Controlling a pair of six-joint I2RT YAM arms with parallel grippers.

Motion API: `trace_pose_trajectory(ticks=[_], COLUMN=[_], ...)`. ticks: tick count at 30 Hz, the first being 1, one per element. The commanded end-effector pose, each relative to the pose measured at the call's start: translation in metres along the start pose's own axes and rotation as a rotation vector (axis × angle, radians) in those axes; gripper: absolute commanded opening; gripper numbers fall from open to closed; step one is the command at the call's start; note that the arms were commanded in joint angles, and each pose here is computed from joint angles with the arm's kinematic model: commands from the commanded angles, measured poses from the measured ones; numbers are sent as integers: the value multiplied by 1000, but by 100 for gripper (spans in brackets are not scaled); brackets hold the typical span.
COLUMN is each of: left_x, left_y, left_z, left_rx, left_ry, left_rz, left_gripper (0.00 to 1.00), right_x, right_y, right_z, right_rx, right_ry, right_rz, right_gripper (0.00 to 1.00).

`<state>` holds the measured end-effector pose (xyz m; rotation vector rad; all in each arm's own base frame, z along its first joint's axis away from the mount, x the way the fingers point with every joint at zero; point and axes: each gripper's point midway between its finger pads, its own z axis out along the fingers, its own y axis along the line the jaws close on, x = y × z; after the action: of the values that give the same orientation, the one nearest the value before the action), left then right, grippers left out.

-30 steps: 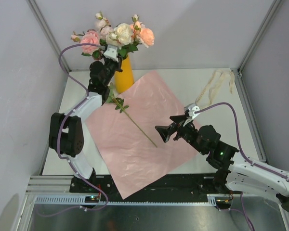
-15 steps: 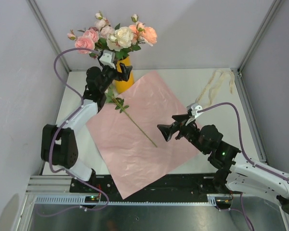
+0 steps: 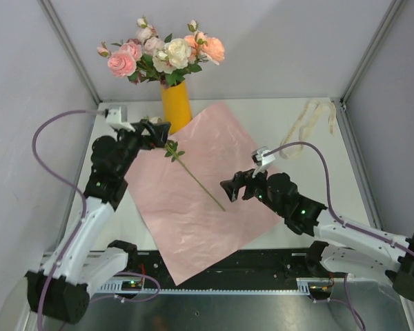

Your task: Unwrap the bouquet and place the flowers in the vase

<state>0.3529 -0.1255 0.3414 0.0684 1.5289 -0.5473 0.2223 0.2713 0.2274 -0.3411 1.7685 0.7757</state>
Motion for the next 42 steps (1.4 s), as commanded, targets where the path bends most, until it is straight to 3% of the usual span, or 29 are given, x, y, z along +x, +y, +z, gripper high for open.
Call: trace_pose_trajectory(ticks=[1,7,14,20,31,42], left_x=[34,59,100,131,204,275], left_y=[21,45,65,76,82,83], left_z=[-41,-55,-41,-31,0,25], left_rx=[-181,-362,-597,-760,-984,-1077], left_ry=[66,33,209,277,488,668], left_rz=[-278,-665,-779,-748,-699,-659], left_gripper=[100,100,100,97,58,52], right_x=[-4,28,31,26,12,6], right_y=[13,15,18,14,3,-9], right_z=[19,39,22,-4,-50,-66], right_rx=[-31,-26,6,49,61,89], right_ry=[-1,94,108,85,5,-35], right_rz=[71,107,76,33,68,71], right_gripper=[85,80,82,86,87,87])
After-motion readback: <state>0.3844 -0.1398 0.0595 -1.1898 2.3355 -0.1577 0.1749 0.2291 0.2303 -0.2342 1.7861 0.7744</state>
